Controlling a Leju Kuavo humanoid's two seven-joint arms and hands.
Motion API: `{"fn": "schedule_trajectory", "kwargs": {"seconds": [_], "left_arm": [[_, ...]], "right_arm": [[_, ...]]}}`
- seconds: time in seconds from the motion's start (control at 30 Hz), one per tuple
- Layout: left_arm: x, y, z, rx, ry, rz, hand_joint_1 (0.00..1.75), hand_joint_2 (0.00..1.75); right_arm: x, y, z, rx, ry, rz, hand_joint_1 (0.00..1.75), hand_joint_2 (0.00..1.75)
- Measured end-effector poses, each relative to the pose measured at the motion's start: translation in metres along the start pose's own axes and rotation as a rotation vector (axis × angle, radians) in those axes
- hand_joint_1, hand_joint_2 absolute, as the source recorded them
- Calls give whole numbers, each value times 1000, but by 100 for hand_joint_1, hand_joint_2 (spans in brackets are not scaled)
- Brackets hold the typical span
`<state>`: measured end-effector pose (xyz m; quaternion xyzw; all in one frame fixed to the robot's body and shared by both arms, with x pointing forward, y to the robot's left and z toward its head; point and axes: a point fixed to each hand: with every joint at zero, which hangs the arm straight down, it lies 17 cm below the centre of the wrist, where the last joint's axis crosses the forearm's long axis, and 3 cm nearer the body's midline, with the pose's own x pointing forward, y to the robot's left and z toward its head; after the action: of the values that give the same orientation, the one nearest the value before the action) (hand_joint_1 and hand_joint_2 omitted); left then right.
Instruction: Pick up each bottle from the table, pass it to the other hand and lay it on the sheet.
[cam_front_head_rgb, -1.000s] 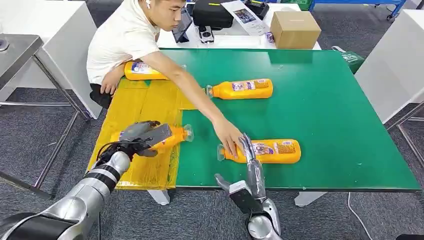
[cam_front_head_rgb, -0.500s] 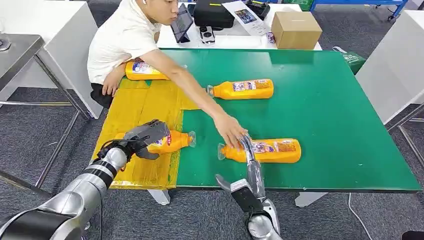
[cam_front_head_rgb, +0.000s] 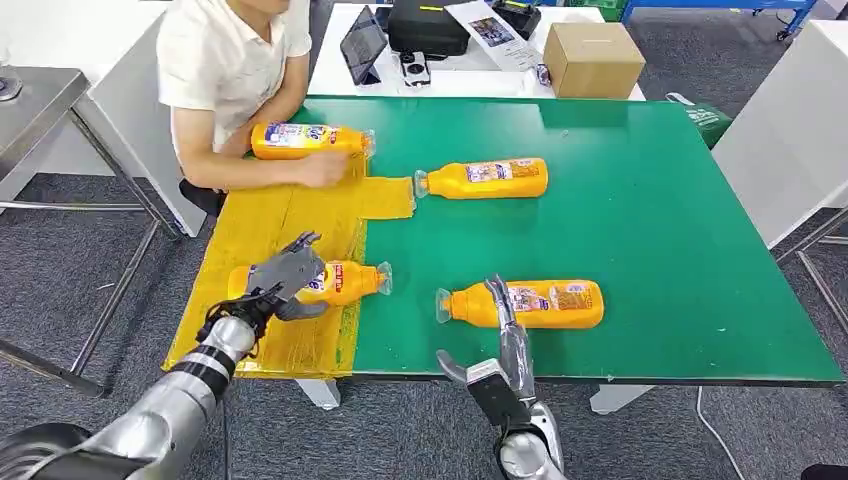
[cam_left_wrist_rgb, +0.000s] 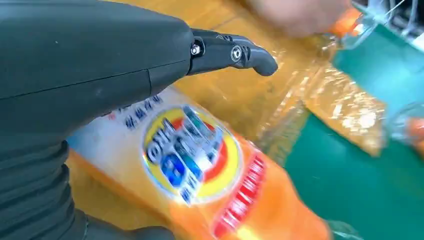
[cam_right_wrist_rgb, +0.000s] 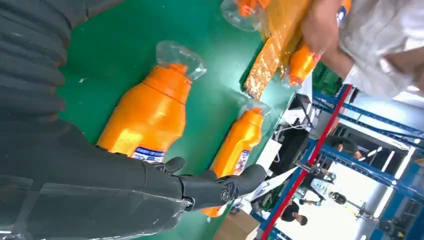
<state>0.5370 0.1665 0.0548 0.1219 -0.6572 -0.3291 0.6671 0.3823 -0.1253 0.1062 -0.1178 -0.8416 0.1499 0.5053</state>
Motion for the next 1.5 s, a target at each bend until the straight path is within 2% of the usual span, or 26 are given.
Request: {"fn": "schedule_trajectory", "kwargs": {"seconds": [0.2,0.47,0.57,0.87,0.97,1.07,1.17,1.2,1.37,1.5], "left_arm": [[44,10,18,139,-142,11,0,175],[70,12,27,164,-212,10,0,175],[81,21,31,229,-263,-56,0,175],[158,10,54,275,-484,-138,0,175],[176,15,66,311,-543,-36,0,175],[194,17,89,319,-603,247,0,175],[197,15,108,298,-588,660,0,175],[197,15,114,307,-585,730,0,175],[197,-7,126,301,-559,823,0,175],[200,-19,132,278,-562,840,0,175]], "right_arm": [[-4,-1,7,9,8,13,0,175],[-6,-2,8,13,8,20,0,175],[-5,-2,8,14,5,21,0,175],[-2,0,8,34,-11,29,0,175],[-3,0,10,39,-12,37,0,175],[-7,-8,13,27,-6,54,0,175],[-4,-35,10,-34,-33,110,0,175],[-2,-43,7,-39,-54,143,0,175],[-9,-78,-6,-9,-159,450,0,175],[-28,-111,-20,0,-161,600,0,175]]}}
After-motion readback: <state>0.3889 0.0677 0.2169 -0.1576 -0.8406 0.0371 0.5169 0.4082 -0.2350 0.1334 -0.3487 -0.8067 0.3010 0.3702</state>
